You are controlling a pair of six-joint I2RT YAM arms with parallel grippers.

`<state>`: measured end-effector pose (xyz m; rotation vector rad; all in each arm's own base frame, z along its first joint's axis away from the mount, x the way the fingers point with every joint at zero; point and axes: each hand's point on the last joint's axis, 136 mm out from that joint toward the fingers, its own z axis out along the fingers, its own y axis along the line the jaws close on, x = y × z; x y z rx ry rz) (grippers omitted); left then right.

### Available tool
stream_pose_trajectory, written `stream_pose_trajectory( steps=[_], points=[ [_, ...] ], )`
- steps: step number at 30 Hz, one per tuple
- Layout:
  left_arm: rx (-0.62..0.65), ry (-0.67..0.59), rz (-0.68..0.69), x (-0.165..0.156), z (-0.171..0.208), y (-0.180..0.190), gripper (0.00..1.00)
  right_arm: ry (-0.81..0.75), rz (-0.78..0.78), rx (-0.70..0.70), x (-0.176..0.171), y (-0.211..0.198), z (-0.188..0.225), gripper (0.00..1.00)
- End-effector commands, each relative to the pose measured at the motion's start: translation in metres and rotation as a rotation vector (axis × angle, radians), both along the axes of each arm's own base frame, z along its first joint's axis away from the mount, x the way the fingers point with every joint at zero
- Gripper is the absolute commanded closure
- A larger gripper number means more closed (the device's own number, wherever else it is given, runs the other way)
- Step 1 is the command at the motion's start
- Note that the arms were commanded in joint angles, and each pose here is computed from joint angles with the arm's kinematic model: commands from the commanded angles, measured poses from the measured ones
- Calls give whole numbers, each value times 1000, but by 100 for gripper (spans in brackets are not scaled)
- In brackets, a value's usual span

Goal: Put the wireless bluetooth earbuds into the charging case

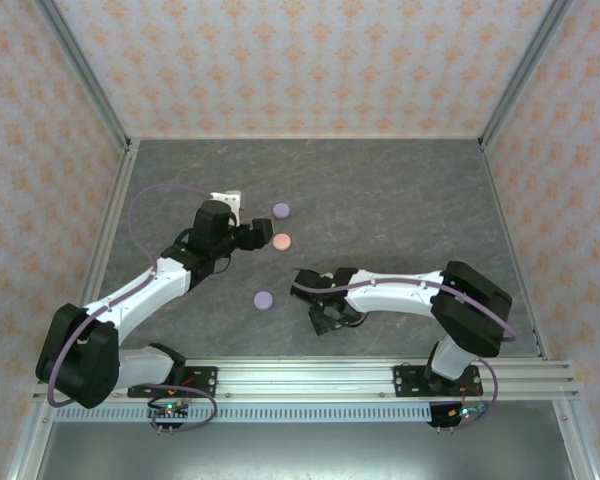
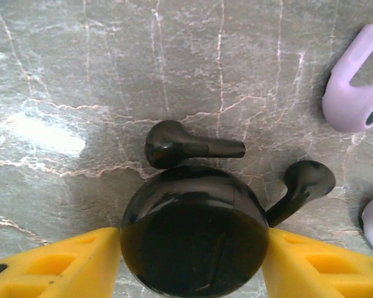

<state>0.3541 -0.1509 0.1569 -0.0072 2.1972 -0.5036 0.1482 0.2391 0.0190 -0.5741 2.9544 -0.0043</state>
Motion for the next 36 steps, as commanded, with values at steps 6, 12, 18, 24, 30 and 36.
stream_pose_trajectory(
  steps=[6,12,18,24,30,36],
  points=[
    [17,10,33,0,-4,9,16,-31,-11,2,13,3,-3,39],
    [18,10,34,-1,-3,9,16,-38,-1,-1,19,5,-3,39],
    [16,10,32,-1,-3,9,16,-45,-6,3,24,8,-7,39],
    [14,7,28,-1,-1,8,16,-48,-9,6,27,7,-9,46],
    [11,3,7,-5,4,7,16,-145,33,25,39,1,14,49],
    [-6,-4,-45,-17,18,2,17,-335,166,115,61,8,68,52]
  ],
)
